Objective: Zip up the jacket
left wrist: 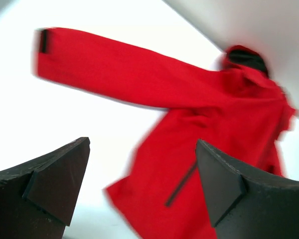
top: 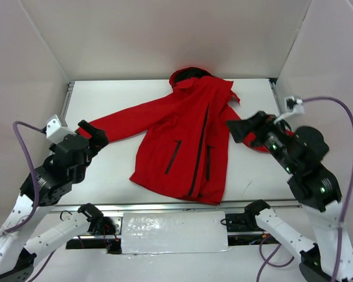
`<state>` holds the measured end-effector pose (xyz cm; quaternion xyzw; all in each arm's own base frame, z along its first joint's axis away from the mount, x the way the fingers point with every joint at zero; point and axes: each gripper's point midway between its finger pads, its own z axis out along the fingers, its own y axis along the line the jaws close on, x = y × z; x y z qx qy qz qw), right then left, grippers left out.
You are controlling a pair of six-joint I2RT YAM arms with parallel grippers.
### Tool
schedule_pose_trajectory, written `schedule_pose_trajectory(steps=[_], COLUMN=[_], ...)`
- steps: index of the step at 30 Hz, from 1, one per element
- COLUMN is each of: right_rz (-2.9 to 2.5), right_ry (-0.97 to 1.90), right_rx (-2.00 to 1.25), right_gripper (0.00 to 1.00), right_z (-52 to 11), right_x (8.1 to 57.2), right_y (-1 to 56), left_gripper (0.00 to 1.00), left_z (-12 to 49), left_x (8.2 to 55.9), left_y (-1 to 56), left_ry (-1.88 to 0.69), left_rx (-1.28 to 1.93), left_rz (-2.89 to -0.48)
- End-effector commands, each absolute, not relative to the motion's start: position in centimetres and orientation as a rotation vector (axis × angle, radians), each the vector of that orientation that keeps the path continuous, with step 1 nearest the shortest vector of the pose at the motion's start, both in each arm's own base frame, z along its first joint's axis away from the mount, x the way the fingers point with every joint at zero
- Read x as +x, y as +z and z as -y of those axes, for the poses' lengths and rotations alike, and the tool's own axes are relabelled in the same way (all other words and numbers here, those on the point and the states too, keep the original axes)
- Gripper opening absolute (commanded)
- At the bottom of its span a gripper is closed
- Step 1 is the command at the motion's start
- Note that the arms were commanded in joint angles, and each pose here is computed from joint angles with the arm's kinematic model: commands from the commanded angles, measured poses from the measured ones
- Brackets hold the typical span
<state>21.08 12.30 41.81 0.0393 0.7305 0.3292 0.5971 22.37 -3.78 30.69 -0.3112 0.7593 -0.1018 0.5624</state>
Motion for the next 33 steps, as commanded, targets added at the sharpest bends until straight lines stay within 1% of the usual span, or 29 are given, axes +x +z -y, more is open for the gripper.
schedule_pose_trajectory(steps=[1,2,3,5,6,9,12,15,20,33], right_rz=[-1.753,-1.773,-1.721,-1.728,-1.686,-1.655,-1.641,-1.65,-1.658,-1.657], right_ry=[0.524,0.503,0.51,0.46,0.458,0.391,0.387,0.378,0.386,0.409], right_rx=[0.186,0.185,0.188,0.203,0.214,0.259,0.268,0.277,0.271,0.251], right_gripper=[1.0,1.0,1.0,1.0,1.0,1.0,1.0,1.0,1.0,1.0], right_z=[-6.9,-6.2,-5.2,-3.5,-2.5,-0.1,0.7,1.0,0.9,0.4], right_x=[18.0,16.6,14.8,12.8,11.3,9.1,7.8,7.5,7.7,8.0], right_y=[39.2,38.6,39.7,39.1,39.9,39.2,38.3,37.5,36.6,36.7], left_gripper=[0.99,0.99,0.99,0.99,0.99,0.99,0.99,0.99,0.99,0.99], left_z=[-1.1,-1.8,-2.9,-4.7,-5.7,-7.1,-8.0,-8.4,-7.8,-7.4], left_x=[18.8,18.3,17.6,15.8,15.0,13.2,11.9,11.3,11.3,12.3], left_y=[29.4,29.8,30.7,31.3,32.0,32.5,32.3,31.8,31.8,31.4], left_ry=[0.059,0.079,0.095,0.104,0.105,0.061,0.072,0.104,0.033,0.07], left_rx=[-0.685,-0.698,-0.727,-0.774,-0.799,-0.813,-0.814,-0.797,-0.746,-0.737], left_rz=[-1.863,-1.847,-1.806,-1.759,-1.719,-1.667,-1.669,-1.695,-1.688,-1.701])
